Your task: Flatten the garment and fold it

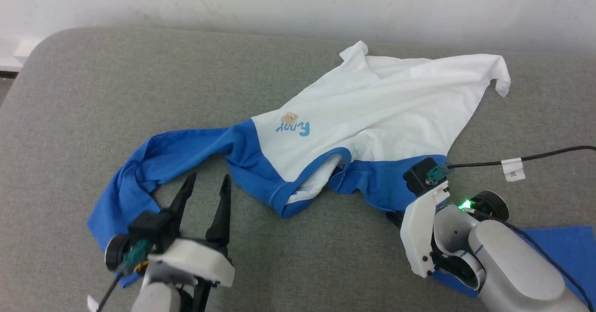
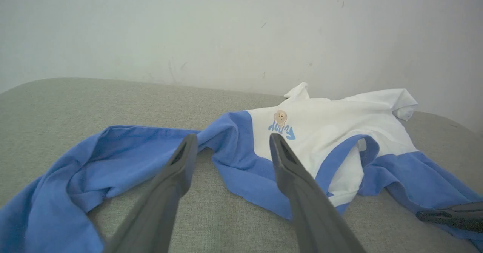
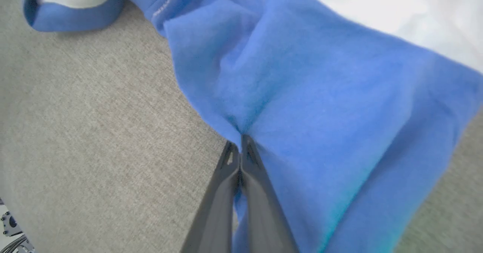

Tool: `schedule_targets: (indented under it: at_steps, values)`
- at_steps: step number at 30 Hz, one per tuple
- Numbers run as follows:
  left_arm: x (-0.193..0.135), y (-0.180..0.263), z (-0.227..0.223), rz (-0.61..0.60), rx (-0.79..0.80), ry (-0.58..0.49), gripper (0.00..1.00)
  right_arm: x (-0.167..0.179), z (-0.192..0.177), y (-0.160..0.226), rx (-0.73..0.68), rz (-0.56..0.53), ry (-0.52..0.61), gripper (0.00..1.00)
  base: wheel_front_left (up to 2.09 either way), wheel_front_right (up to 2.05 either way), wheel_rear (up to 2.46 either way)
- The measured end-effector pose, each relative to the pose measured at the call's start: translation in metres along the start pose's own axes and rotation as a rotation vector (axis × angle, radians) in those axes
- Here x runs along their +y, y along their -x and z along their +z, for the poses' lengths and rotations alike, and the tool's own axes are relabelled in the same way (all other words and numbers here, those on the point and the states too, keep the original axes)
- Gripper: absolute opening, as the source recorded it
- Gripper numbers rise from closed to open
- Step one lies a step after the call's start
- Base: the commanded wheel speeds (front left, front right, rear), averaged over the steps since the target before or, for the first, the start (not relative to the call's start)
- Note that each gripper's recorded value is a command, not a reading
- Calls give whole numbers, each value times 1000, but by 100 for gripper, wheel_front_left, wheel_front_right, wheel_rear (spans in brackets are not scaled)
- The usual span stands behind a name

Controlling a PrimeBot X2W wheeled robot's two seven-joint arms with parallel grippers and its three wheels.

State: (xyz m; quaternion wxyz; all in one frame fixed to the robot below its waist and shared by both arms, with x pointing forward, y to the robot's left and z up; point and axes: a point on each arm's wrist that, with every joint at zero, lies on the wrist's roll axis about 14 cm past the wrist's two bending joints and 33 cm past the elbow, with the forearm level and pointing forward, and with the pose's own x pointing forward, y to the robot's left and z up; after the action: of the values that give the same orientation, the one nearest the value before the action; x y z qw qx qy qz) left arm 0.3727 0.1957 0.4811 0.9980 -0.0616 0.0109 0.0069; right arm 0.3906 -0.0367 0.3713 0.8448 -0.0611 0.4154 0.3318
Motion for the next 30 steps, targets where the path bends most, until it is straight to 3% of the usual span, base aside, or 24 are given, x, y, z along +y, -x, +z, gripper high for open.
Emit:
schedule_targets:
  at_steps: [3, 8, 16, 23, 24, 25, 26, 30]
  values:
    - [-8, -15, 1, -61, 58, -23, 100, 1, 1, 3, -25, -2, -5, 0, 0, 0, 0]
    - [-9, -32, -28, -115, 317, -36, 100, 7, -4, 9, -30, 7, -19, 0, 0, 0, 0]
    - [-20, -38, -73, -189, 669, -23, 100, 10, -11, 19, -47, 6, -43, 0, 0, 0, 0]
    - [-29, -38, -100, -250, 901, -93, 100, 5, -16, 21, -67, -1, -78, 0, 0, 0, 0]
    - [-30, -39, -102, -257, 925, -90, 69, 4, -16, 21, -72, -3, -83, 0, 0, 0, 0]
    - [-31, -39, -103, -264, 944, -94, 25, 3, -15, 21, -83, -5, -87, 0, 0, 0, 0]
    - [-31, -40, -103, -270, 951, -103, 0, 1, -15, 21, -90, -8, -92, 0, 0, 0, 0]
    - [-41, -42, -103, -305, 916, -97, 0, -7, -9, 24, -151, -32, -105, 0, 0, 0, 0]
